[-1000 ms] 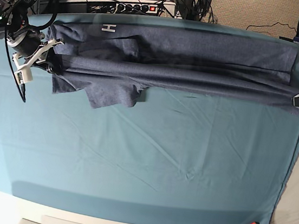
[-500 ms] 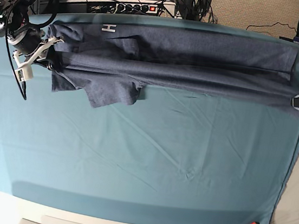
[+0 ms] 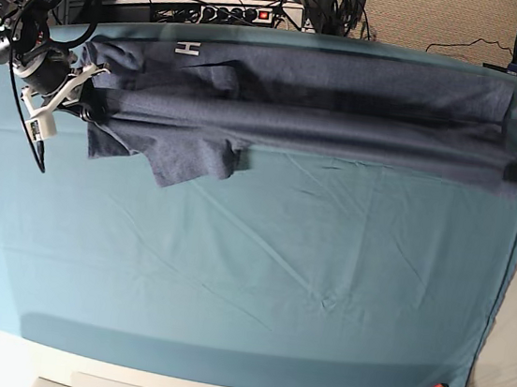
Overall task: Fold the T-shirt properly
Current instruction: 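Lower both grippers, laying the folded hem along the collar edge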
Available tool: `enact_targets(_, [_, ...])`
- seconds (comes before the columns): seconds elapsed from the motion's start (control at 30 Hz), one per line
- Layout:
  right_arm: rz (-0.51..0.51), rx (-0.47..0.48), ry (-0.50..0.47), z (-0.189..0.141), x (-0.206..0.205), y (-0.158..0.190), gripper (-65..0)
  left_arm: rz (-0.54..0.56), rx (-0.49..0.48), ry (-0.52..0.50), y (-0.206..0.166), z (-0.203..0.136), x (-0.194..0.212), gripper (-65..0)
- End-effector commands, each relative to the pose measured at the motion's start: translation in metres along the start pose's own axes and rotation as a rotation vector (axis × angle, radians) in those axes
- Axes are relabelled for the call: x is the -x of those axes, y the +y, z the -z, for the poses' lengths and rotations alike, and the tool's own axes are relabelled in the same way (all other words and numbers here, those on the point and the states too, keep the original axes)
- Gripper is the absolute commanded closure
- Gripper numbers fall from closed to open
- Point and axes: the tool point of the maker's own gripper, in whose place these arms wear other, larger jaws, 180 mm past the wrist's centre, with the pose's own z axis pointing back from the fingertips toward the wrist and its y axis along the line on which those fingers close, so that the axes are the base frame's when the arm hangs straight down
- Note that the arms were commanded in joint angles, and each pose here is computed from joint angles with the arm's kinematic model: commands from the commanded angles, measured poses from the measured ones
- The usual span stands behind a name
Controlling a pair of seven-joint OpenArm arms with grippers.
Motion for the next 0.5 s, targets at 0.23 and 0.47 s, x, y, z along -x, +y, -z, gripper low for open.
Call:
enact_targets(0.23, [-0.028,0.028,-0.031,-0.008,-0.013,-0.008,0.0,0.040,-0.058,0.018,0.004,-0.026,0.014,0.0])
enact_targets(0.47, [-0.028,0.028,-0.028,-0.008,-0.012,-0.008,0.0,0.046,-0.057,0.062,0.001,-0.023,0.032,0.0])
